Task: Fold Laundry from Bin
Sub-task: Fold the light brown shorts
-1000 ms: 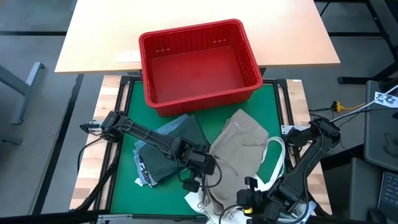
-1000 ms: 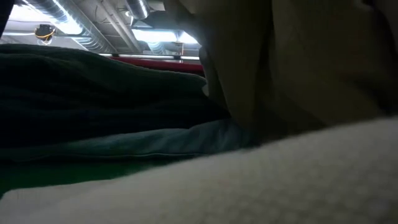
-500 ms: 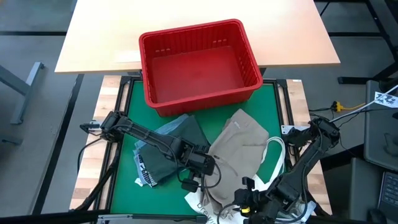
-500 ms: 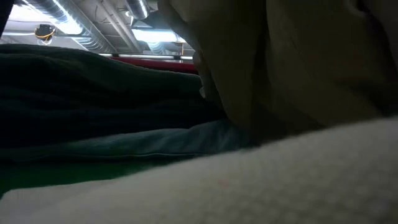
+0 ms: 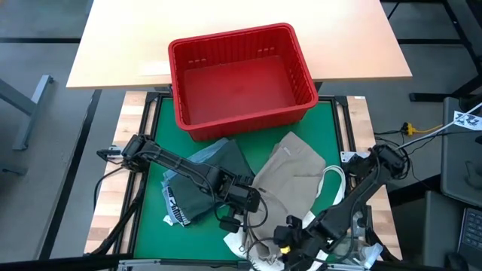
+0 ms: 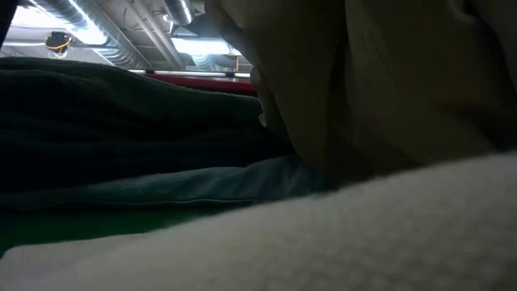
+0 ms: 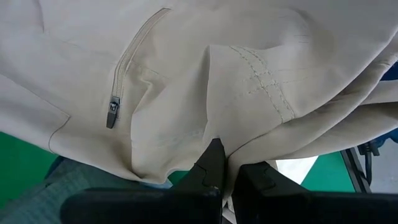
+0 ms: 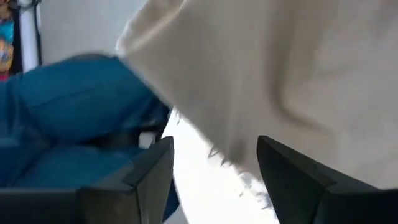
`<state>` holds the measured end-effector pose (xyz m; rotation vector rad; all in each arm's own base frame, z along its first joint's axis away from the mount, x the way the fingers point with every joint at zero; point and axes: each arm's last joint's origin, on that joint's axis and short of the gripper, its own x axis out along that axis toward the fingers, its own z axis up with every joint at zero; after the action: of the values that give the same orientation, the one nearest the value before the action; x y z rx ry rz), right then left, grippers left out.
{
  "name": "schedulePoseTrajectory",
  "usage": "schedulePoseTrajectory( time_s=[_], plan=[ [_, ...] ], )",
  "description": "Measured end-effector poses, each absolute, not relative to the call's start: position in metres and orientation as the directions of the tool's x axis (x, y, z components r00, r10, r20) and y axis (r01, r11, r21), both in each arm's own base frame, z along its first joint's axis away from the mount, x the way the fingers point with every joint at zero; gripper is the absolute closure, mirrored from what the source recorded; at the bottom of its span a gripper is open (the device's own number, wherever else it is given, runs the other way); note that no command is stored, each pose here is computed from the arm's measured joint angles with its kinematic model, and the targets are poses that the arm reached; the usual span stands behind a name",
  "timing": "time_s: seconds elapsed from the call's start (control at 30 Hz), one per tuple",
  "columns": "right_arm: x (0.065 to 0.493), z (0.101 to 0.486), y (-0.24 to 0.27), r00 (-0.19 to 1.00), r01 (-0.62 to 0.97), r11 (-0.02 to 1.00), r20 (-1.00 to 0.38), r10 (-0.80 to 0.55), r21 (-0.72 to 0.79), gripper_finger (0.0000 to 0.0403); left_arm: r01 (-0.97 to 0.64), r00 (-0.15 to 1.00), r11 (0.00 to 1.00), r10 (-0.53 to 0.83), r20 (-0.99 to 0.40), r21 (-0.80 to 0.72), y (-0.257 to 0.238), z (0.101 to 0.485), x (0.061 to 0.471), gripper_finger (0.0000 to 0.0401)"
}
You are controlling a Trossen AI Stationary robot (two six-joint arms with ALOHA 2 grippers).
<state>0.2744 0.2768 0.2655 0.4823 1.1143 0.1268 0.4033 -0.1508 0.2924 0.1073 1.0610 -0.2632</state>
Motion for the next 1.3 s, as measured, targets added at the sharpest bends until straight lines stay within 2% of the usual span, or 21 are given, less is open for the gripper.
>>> schedulePoseTrajectory(
  time_s=[0.1,0.2,0.47,0.6,0.67,0.73,0.93,0.97,1.17,1.3],
  plan=[
    [0.276,0.259,0.281,0.4,0.125,0.882,-0.836,0.375,0.455,0.0171,0.264,0.461,0.964,-0.159,-0.873,-0.037,-0.151,0.292,0.403,0.0396],
    [0.278,0.257,0.283,0.413,0.1,0.891,-0.833,0.368,0.444,0.0171,0.262,0.462,0.964,-0.158,-0.872,-0.036,-0.151,0.292,0.403,0.0396],
    [0.282,0.257,0.279,0.55,0.13,0.927,-0.803,0.229,0.353,0.0171,0.261,0.466,0.965,-0.157,-0.871,-0.035,-0.151,0.293,0.404,0.0396],
    [0.283,0.258,0.279,0.572,0.138,0.932,-0.795,0.202,0.336,0.0175,0.26,0.466,0.965,-0.157,-0.871,-0.035,-0.151,0.293,0.404,0.0396],
    [0.283,0.258,0.278,0.579,0.144,0.934,-0.794,0.188,0.326,0.0194,0.259,0.467,0.965,-0.157,-0.87,-0.035,-0.151,0.293,0.404,0.0396],
    [0.283,0.258,0.278,0.594,0.153,0.938,-0.788,0.163,0.31,0.023,0.259,0.472,0.965,-0.159,-0.867,-0.036,-0.151,0.293,0.404,0.0396],
    [0.278,0.265,0.27,0.602,0.181,0.947,-0.792,0.106,0.265,0.0382,0.241,0.49,0.97,-0.156,-0.857,-0.038,-0.143,0.294,0.409,0.0396],
    [0.276,0.268,0.267,0.606,0.19,0.948,-0.79,0.092,0.256,0.0391,0.235,0.491,0.971,-0.155,-0.858,-0.041,-0.14,0.294,0.41,0.0396],
    [0.248,0.298,0.249,0.602,0.345,0.922,-0.795,-0.075,0.174,0.0383,0.197,0.488,0.976,-0.182,-0.854,-0.096,-0.111,0.294,0.419,0.0396],
    [0.222,0.307,0.236,0.552,0.503,0.858,-0.802,-0.228,0.102,0.0398,0.159,0.524,0.978,-0.197,-0.829,-0.132,-0.083,0.296,0.429,0.0396]
  ],
)
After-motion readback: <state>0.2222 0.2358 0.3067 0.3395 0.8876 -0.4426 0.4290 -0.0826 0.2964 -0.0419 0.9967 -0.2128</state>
